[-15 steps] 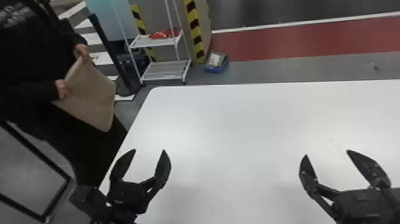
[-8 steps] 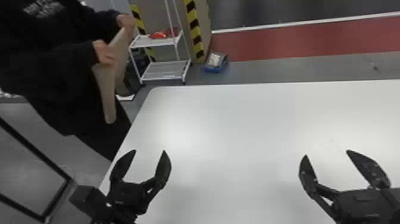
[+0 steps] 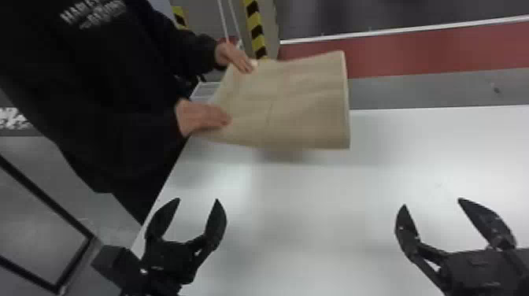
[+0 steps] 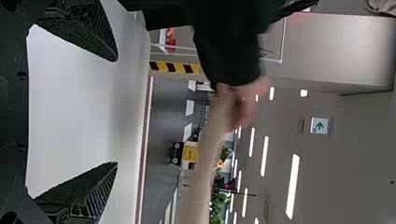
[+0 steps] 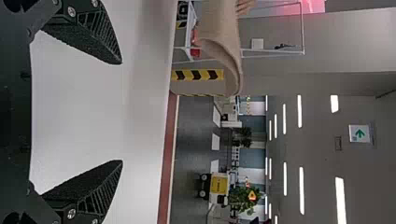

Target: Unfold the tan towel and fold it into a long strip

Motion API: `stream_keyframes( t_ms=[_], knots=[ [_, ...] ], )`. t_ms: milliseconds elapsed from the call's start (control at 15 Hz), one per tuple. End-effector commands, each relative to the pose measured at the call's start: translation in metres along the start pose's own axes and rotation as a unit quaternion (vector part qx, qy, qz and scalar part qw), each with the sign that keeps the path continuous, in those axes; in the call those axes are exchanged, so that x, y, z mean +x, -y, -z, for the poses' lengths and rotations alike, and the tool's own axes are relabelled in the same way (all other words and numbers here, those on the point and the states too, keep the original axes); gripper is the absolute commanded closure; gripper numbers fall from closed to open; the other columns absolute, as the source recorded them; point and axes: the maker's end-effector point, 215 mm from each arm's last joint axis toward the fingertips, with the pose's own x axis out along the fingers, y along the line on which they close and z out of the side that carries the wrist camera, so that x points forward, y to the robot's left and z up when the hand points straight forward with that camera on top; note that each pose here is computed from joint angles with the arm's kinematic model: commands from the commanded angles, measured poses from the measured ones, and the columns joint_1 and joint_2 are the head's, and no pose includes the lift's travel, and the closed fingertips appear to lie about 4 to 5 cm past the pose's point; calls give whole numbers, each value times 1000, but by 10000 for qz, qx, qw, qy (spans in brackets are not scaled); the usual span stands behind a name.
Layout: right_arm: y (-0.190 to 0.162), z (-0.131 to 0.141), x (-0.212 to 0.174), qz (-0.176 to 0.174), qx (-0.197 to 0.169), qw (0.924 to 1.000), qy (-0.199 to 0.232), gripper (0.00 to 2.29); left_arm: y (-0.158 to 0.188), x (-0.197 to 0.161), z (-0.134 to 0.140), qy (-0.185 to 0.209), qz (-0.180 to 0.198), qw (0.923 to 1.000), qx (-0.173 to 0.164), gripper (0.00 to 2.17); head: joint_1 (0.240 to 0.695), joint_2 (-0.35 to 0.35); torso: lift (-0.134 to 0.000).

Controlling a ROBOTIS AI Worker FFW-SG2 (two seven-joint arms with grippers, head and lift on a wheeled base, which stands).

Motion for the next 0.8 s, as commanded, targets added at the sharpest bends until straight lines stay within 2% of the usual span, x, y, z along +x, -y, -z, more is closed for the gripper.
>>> stream_keyframes(
  t_ms=[0,733],
  knots=[
    [0,-1,0,0,0,10000,18,127,0,0,1,-9,3,10000,14,80,695,281,-123],
    [1,1,1,-14,-25,10000,-4,127,9,-2,-3,9,39,10000,48,80,695,272,-123]
  ],
)
